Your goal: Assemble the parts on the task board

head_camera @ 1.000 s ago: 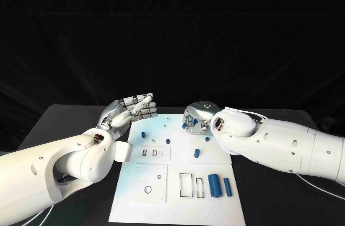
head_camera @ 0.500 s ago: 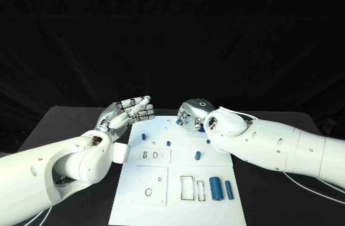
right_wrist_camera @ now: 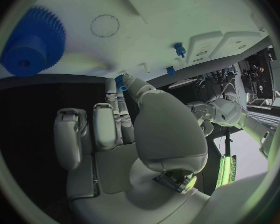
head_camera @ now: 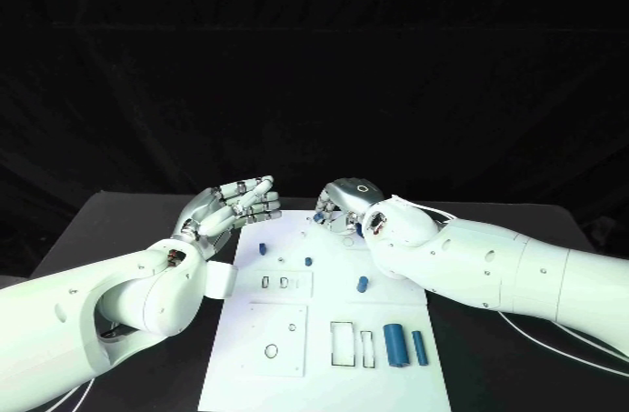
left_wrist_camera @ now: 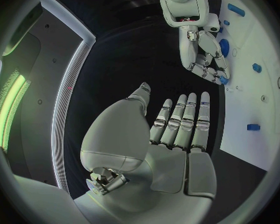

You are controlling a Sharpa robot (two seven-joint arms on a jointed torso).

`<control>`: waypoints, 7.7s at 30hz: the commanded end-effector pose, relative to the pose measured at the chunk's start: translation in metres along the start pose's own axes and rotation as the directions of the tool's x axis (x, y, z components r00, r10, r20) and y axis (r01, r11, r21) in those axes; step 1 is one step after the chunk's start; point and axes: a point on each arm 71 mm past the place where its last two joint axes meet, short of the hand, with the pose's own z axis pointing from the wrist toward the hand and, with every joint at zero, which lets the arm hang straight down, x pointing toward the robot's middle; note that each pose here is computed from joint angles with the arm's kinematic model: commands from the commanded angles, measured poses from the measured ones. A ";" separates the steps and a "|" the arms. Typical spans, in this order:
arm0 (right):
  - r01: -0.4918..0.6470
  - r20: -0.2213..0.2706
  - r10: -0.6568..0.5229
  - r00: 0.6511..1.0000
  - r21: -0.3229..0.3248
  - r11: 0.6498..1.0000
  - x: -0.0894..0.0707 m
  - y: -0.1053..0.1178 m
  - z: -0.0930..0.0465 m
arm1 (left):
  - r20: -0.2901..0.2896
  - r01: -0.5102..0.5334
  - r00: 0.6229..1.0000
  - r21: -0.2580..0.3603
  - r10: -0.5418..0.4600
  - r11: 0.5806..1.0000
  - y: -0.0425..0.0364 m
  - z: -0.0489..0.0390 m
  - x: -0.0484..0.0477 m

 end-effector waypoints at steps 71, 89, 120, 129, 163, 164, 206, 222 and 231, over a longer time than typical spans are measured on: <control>-0.034 0.035 0.035 0.999 -0.022 0.999 0.002 0.011 0.005 | -0.001 0.000 1.000 0.012 0.000 1.000 -0.0038 0.0022 -0.0028; -0.021 -0.010 0.021 1.000 -0.008 1.000 0.007 0.010 0.009 | -0.003 -0.001 1.000 0.017 0.001 1.000 -0.0061 0.0029 -0.0021; -0.054 0.010 0.054 0.999 0.009 0.999 0.005 0.003 0.006 | 0.003 -0.006 1.000 0.022 0.006 1.000 -0.0082 0.0039 -0.0046; -0.140 0.023 0.139 0.990 0.046 0.989 -0.026 -0.023 -0.029 | 0.010 -0.010 1.000 0.020 0.010 1.000 -0.0083 0.0038 -0.0088; -0.166 -0.163 0.210 0.964 0.247 0.955 -0.020 -0.081 -0.058 | 0.002 -0.006 1.000 0.013 0.006 1.000 -0.0059 0.0063 -0.0089; -0.167 -0.163 0.211 0.964 0.247 0.954 -0.019 -0.081 -0.057 | 0.002 -0.005 1.000 0.013 0.005 1.000 -0.0059 0.0063 -0.0088; -0.006 -0.211 0.043 0.977 0.172 0.985 -0.002 -0.064 -0.048 | 0.004 -0.007 1.000 0.005 0.007 1.000 -0.0051 0.0067 -0.0103; 0.036 -0.127 -0.018 0.992 0.141 0.989 -0.006 -0.053 -0.048 | 0.004 -0.006 1.000 0.002 0.006 1.000 -0.0049 0.0067 -0.0103; -0.012 -0.032 0.016 0.999 0.095 0.995 -0.017 -0.033 -0.049 | 0.006 -0.006 1.000 0.002 0.006 1.000 -0.0047 0.0070 -0.0110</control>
